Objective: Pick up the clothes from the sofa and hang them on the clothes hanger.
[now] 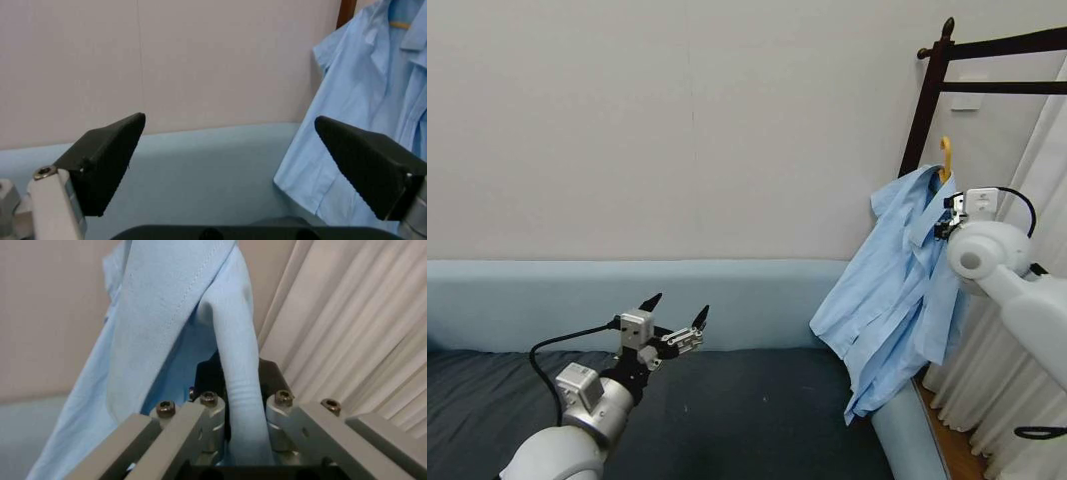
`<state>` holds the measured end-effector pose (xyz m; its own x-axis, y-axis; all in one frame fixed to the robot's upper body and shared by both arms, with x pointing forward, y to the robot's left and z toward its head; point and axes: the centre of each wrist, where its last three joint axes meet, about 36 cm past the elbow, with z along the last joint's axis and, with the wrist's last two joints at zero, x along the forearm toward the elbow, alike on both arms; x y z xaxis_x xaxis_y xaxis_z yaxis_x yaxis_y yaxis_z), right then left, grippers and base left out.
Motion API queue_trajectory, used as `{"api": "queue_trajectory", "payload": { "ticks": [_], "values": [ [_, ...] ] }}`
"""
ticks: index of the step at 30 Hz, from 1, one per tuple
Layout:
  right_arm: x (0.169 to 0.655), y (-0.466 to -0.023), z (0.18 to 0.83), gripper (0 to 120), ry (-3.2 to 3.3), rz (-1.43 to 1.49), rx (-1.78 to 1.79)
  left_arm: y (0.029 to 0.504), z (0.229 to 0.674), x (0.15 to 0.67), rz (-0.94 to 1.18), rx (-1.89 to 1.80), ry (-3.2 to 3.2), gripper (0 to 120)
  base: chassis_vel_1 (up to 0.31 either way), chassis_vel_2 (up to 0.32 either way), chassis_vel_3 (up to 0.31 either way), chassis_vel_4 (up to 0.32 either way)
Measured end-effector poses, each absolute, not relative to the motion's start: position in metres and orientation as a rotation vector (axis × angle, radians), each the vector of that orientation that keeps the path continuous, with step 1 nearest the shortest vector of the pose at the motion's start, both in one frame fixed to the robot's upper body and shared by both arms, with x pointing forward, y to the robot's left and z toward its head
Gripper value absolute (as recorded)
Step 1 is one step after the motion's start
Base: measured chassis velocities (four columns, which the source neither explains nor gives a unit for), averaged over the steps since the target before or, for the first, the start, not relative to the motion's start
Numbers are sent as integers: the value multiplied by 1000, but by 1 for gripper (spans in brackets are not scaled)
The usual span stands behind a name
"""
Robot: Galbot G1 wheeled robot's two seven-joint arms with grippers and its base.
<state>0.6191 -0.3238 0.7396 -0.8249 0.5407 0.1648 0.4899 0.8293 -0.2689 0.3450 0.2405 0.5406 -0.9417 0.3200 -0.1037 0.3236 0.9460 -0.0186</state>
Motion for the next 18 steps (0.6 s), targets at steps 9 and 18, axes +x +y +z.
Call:
{"api": "queue_trajectory", "payload": {
  "ticks": [9, 18],
  "values": [
    [675, -300, 794, 5, -2801, 376, -881, 244, 531, 326, -66, 447, 2986, 100, 0, 0, 0, 0],
    [712, -307, 837, 5, -2799, 338, -895, 243, 531, 286, -88, 304, 2969, 100, 0, 0, 0, 0]
  ]
}}
